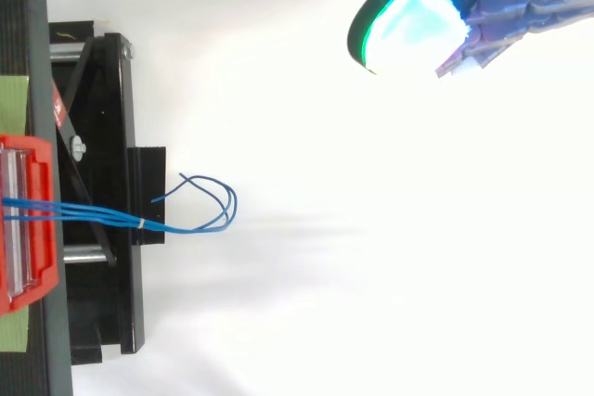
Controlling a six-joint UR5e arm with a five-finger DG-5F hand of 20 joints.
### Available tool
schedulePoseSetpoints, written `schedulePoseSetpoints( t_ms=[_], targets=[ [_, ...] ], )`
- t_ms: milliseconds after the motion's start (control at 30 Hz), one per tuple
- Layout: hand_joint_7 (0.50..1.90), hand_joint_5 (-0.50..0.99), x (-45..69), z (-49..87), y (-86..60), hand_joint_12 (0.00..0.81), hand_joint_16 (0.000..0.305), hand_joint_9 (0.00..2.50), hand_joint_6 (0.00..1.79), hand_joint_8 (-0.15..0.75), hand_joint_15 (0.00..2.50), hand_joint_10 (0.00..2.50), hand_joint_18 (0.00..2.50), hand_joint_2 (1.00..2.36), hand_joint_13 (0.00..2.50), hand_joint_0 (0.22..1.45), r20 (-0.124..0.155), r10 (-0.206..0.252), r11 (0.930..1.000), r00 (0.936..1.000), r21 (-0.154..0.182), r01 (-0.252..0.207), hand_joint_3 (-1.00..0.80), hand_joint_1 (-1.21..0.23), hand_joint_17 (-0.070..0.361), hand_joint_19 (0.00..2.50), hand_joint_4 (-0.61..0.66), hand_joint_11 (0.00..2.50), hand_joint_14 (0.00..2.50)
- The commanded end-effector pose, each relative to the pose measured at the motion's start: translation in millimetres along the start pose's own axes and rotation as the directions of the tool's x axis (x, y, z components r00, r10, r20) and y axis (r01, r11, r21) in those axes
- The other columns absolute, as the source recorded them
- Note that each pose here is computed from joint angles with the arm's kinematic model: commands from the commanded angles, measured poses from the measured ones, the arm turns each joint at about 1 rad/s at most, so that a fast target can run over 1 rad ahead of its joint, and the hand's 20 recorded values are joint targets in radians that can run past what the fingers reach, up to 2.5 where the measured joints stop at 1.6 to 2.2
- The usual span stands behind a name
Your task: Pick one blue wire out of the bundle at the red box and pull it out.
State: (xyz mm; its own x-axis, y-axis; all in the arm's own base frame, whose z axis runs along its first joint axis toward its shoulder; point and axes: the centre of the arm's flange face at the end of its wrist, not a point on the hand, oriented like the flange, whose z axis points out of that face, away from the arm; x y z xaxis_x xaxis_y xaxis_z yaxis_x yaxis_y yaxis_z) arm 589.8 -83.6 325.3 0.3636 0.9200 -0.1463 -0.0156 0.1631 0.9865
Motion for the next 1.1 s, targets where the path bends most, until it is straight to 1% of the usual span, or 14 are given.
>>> schedulePoseSetpoints(
  t_ms=[0,100,167,233,267,300,400,467,600,667,767,833,967,1067],
  targets=[
    [0.81,-0.19,3.6,3.3,-7.5,0.463,0.068,0.58,0.5,0.357,0.34,0.01,0.67,1.0,0.67,0.48,0.014,-0.01,0.9999,0.9998,-0.001,0.01,-0.5,-0.5,0.152,0.51,0.32,0.28,0.01],
    [0.82,-0.19,9.7,8.7,-19.8,0.462,0.068,0.58,0.5,0.361,0.34,0.01,0.67,1.0,0.67,0.49,0.038,-0.01,0.9999,0.9992,-0.005,0.01,-0.5,-0.5,0.152,0.51,0.32,0.29,0.01],
    [0.82,-0.19,16.8,17.8,-31.6,0.462,0.068,0.58,0.5,0.36,0.35,0.01,0.67,1.0,0.68,0.49,0.057,-0.008,0.9999,0.9983,-0.013,0.009,-0.5,-0.5,0.152,0.51,0.33,0.29,0.01],
    [0.82,-0.19,20.8,22.9,-38.2,0.462,0.067,0.58,0.5,0.358,0.34,0.01,0.67,1.0,0.68,0.49,0.061,-0.01,0.9999,0.9981,-0.009,0.01,-0.5,-0.5,0.152,0.51,0.33,0.29,0.01],
    [0.82,-0.19,34.4,44.4,-47.3,0.463,0.067,0.58,0.5,0.358,0.35,0.01,0.67,1.0,0.68,0.49,0.067,-0.011,0.9999,0.9977,-0.007,0.011,-0.5,-0.5,0.152,0.51,0.33,0.29,0.01],
    [0.82,-0.18,34.4,44.4,-47.3,0.463,0.067,0.58,0.5,0.358,0.35,0.01,0.67,1.0,0.68,0.49,0.067,-0.011,0.9999,0.9977,-0.007,0.011,-0.5,-0.5,0.152,0.51,0.33,0.29,0.01],
    [0.82,-0.18,44.1,60.7,-55.0,0.463,0.067,0.59,0.5,0.36,0.34,0.01,0.67,1.0,0.68,0.49,0.072,-0.021,0.9998,0.9972,0.008,0.021,-0.5,-0.5,0.152,0.51,0.33,0.29,0.01],
    [0.82,-0.18,53.1,76.1,-66.5,0.462,0.067,0.59,0.5,0.36,0.35,0.01,0.67,1.0,0.68,0.49,0.076,-0.026,0.9995,0.9968,0.019,0.024,-0.5,-0.5,0.151,0.51,0.33,0.29,0.01],
    [0.83,-0.18,60.3,78.6,-68.9,0.463,0.067,0.59,0.5,0.36,0.35,0.01,0.67,1.0,0.68,0.49,0.068,-0.028,0.9996,0.9973,0.013,0.027,-0.5,-0.5,0.151,0.51,0.34,0.3,0.01],
    [0.83,-0.18,65.3,81.4,-70.7,0.463,0.067,0.59,0.5,0.361,0.35,0.01,0.67,1.0,0.68,0.49,0.077,-0.036,0.9993,0.9964,-0.011,0.037,-0.5,-0.5,0.151,0.52,0.34,0.29,0.01],
    [0.83,-0.18,73.4,84.8,-82.1,0.463,0.067,0.59,0.5,0.362,0.35,0.01,0.67,1.0,0.69,0.49,0.077,-0.049,0.9983,0.9958,-0.028,0.051,-0.5,-0.5,0.15,0.52,0.34,0.3,0.01],
    [0.83,-0.18,81.1,88.0,-93.2,0.463,0.067,0.59,0.5,0.361,0.36,0.01,0.68,1.0,0.69,0.49,0.078,-0.035,0.9982,0.9963,-0.045,0.039,-0.5,-0.5,0.15,0.52,0.34,0.29,0.01],
    [0.83,-0.18,95.2,94.2,-103.5,0.463,0.067,0.59,0.5,0.363,0.35,0.01,0.68,1.0,0.69,0.49,0.094,-0.011,0.997,0.9955,-0.075,0.018,-0.5,-0.5,0.15,0.52,0.34,0.3,0.01],
    [0.83,-0.18,105.3,102.2,-111.2,0.462,0.067,0.6,0.5,0.361,0.35,0.01,0.68,1.0,0.69,0.49,0.094,-0.012,0.9974,0.9955,-0.069,0.019,-0.5,-0.5,0.15,0.52,0.34,0.3,0.01]
  ],
)
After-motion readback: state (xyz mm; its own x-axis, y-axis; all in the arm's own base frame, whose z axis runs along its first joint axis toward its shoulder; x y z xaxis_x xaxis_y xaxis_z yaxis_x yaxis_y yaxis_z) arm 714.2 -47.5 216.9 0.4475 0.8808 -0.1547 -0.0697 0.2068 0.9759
